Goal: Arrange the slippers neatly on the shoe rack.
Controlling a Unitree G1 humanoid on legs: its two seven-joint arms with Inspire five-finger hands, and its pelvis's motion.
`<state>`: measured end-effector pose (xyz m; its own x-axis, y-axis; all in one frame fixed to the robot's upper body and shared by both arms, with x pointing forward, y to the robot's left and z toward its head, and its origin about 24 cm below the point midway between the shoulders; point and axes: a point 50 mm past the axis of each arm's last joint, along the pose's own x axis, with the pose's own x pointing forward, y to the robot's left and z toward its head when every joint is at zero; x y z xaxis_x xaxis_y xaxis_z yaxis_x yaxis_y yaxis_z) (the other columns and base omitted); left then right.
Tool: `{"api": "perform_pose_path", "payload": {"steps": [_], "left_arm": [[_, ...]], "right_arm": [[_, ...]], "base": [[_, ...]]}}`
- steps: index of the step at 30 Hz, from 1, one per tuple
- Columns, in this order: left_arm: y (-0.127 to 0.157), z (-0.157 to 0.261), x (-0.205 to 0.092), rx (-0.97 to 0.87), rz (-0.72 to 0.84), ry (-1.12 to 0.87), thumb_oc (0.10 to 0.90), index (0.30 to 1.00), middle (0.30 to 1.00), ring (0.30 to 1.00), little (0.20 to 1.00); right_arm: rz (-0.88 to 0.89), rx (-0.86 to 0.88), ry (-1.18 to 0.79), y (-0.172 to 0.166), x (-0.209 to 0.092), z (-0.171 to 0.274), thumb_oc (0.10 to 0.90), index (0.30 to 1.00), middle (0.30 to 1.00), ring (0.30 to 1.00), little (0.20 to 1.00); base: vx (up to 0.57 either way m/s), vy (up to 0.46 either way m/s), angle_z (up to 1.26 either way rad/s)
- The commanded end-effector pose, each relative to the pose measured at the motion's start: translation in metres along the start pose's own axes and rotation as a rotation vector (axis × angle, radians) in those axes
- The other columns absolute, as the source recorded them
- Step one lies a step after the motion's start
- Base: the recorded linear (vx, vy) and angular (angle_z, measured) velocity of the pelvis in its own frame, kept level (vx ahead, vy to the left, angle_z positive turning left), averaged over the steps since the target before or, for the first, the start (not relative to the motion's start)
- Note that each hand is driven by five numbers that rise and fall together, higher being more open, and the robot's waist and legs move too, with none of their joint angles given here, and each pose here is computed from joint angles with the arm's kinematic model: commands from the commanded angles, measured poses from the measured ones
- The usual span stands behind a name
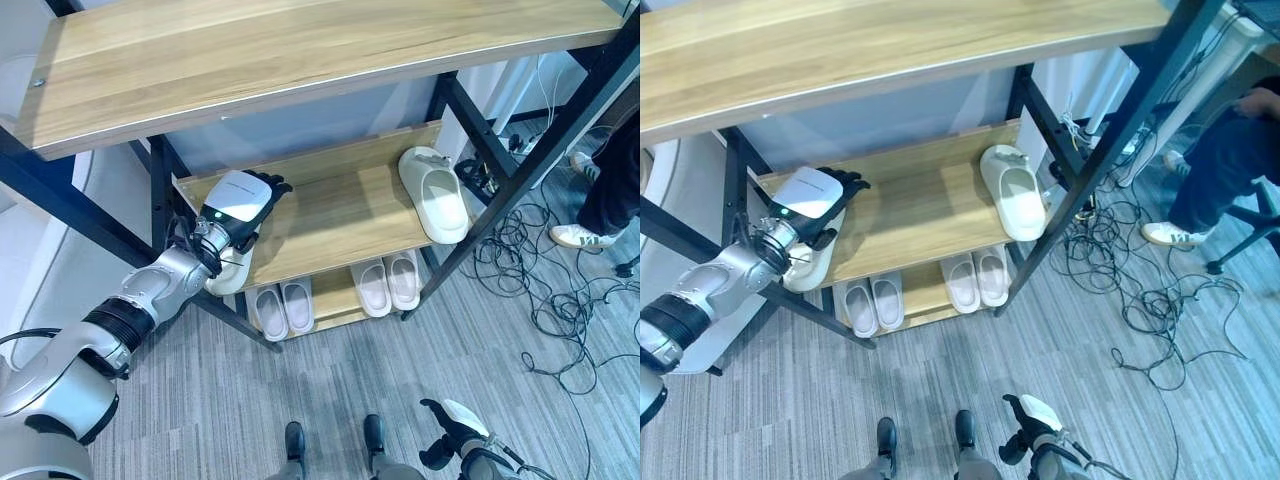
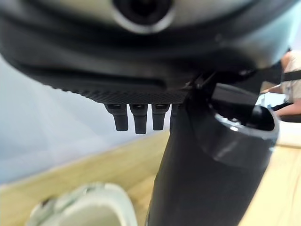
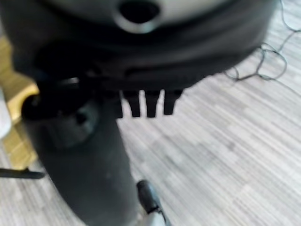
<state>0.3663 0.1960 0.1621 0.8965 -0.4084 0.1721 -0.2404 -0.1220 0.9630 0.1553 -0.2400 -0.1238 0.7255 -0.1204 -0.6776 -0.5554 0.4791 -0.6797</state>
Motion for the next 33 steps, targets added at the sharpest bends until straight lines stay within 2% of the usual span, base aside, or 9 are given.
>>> {"api": "perform_pose_path", "payload": {"steps": [1, 16, 27, 33], "left_arm": [[0.075, -0.038, 0.008, 0.022, 0.268, 0.106, 0.8, 0.9, 0.9, 0.9, 0.9], [0.081, -0.058, 0.004, 0.238, 0.196, 0.146, 0.8, 0.9, 0.9, 0.9, 0.9], [0.1, -0.052, 0.018, 0.458, 0.13, 0.058, 0.8, 0.9, 0.9, 0.9, 0.9], [0.103, -0.051, 0.021, 0.47, 0.129, 0.058, 0.8, 0.9, 0.9, 0.9, 0.9]], "right_arm": [[-0.014, 0.004, -0.011, -0.002, -0.006, -0.008, 0.8, 0.9, 0.9, 0.9, 0.9], [-0.023, -0.006, -0.019, -0.005, -0.005, -0.008, 0.8, 0.9, 0.9, 0.9, 0.9], [-0.032, -0.014, -0.023, -0.012, -0.004, -0.01, 0.8, 0.9, 0.9, 0.9, 0.9], [-0.04, -0.014, -0.035, -0.016, -0.002, -0.007, 0.8, 0.9, 0.9, 0.9, 0.9]], "base": [[0.02, -0.008, 0.05], [0.0, 0.0, 0.02], [0.0, 0.0, 0.0], [0.0, 0.0, 0.0]]}}
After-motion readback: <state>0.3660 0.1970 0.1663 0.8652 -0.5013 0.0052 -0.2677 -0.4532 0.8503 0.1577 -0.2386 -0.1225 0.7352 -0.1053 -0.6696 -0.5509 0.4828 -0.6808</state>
